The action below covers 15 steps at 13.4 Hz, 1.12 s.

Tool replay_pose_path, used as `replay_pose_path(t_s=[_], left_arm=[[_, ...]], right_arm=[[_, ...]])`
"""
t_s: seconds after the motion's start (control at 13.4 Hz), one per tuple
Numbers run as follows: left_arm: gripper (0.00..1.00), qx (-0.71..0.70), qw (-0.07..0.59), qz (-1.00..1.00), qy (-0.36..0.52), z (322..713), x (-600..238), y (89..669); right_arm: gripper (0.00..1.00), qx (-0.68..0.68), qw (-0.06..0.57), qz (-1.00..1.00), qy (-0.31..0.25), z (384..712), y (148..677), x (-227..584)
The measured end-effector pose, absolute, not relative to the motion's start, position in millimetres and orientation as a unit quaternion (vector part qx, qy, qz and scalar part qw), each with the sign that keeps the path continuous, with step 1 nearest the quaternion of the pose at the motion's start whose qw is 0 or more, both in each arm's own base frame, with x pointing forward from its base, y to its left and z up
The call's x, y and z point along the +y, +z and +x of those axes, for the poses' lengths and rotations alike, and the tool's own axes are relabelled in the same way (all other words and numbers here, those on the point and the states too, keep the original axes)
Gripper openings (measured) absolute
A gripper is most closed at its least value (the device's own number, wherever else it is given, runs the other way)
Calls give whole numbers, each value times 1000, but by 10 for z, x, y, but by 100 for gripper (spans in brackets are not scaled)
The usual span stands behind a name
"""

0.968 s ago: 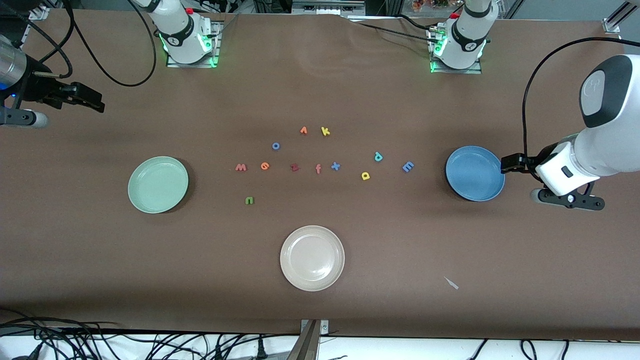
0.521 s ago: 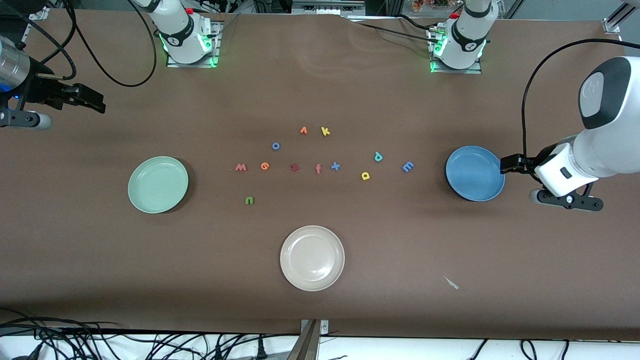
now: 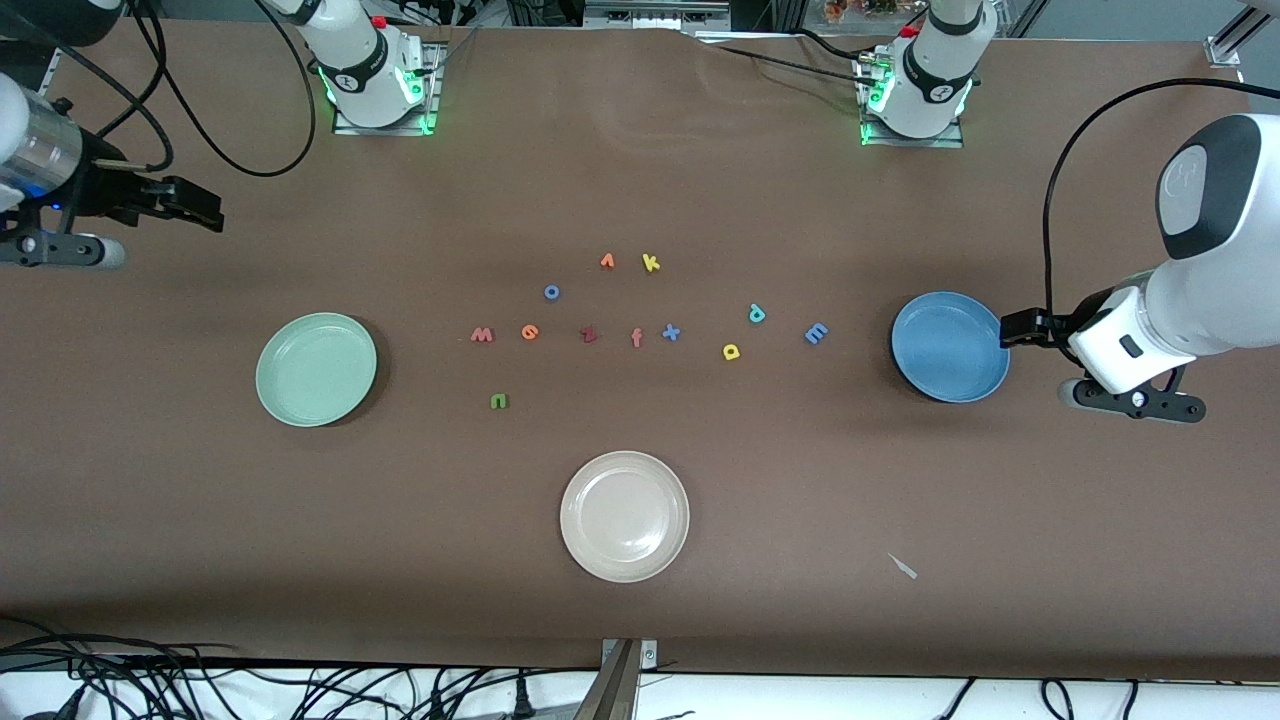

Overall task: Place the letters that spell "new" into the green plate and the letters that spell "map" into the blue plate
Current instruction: 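Move the right gripper to the green U while the left gripper reaches the blue E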

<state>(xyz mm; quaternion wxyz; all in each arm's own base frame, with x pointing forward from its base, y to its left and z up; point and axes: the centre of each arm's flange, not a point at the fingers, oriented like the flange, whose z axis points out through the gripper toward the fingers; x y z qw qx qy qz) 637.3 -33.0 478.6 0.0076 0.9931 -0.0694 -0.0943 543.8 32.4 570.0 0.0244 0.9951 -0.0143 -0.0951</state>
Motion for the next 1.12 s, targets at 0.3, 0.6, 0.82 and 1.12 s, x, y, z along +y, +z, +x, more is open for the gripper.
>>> replay_pose_path(t_s=[0.3, 0.6, 0.82, 1.12], left_arm=[[100, -70, 8, 993, -95, 6374, -331, 4783], [100, -70, 8, 993, -96, 6377, -341, 4769], [100, -73, 8, 992, -98, 6382, -369, 4736], [100, -69, 29, 991, -108, 6388, -543, 4629]], right_arm=[[100, -3, 27, 994, -106, 5468, 5589, 456], [100, -2, 25, 994, -107, 5494, 5445, 607], [100, -21, 26, 995, -99, 5491, 5203, 851], [100, -48, 29, 995, -82, 5456, 4920, 1189]])
